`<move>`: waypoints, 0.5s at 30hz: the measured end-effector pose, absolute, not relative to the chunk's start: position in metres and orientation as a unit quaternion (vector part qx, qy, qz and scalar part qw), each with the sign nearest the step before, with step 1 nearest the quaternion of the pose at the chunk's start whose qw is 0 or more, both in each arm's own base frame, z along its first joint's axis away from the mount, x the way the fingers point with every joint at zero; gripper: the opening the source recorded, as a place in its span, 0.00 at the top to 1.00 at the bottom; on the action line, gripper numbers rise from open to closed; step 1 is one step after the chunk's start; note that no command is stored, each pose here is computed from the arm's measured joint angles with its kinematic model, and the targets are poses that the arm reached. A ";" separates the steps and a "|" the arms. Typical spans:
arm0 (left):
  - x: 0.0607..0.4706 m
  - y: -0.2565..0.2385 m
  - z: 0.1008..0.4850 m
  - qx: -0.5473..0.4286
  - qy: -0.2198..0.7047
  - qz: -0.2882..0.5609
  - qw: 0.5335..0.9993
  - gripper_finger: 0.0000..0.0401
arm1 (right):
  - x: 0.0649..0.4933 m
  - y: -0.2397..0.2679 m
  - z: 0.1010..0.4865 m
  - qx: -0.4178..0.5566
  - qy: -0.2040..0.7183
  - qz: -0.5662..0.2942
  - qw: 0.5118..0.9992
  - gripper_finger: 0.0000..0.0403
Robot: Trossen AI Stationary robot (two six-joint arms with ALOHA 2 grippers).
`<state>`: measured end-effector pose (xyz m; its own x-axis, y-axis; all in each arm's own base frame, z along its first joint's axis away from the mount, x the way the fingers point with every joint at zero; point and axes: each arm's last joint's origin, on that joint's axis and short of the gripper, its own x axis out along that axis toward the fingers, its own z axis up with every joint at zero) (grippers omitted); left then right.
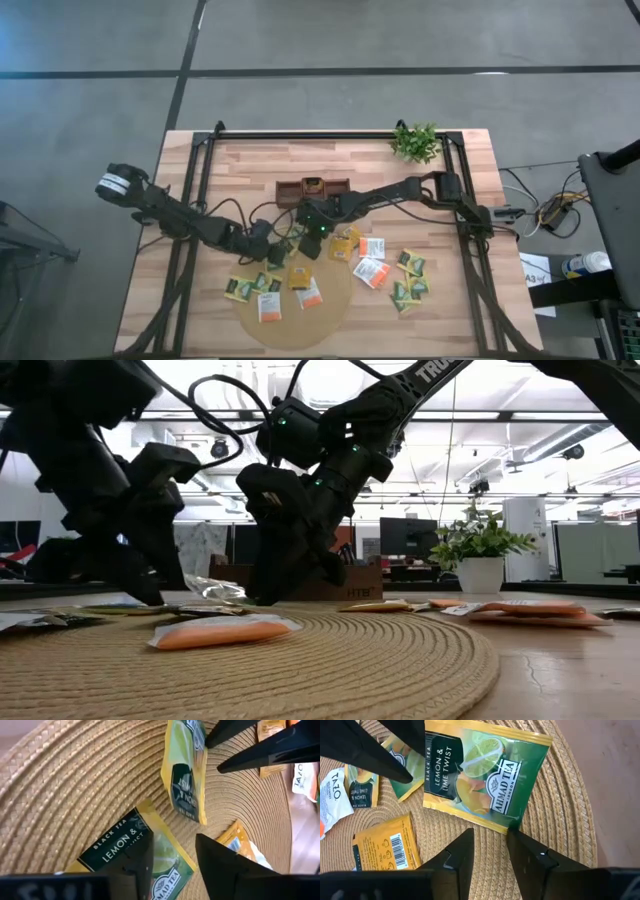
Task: Pick & Place Tea
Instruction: Put the green tea bag into the left section of the wooden organizer
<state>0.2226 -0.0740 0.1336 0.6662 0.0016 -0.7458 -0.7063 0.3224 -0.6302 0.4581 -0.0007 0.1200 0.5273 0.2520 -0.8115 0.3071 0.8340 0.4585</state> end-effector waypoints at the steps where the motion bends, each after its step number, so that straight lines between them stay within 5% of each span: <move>1: 0.222 -0.074 0.134 -0.532 0.324 0.245 0.743 0.61 | 0.458 -0.001 0.120 0.288 0.486 -0.017 0.825 0.70; 15: 0.226 -0.071 0.135 -0.554 0.244 0.293 0.740 0.61 | 0.460 -0.001 0.121 0.292 0.474 -0.014 0.831 0.70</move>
<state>0.2255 -0.0707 0.1354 0.7094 0.1633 -0.6857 -0.7039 0.2137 -0.6774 0.4604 -0.0005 0.1206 0.5504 0.2538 -0.7954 0.2994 0.8293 0.4718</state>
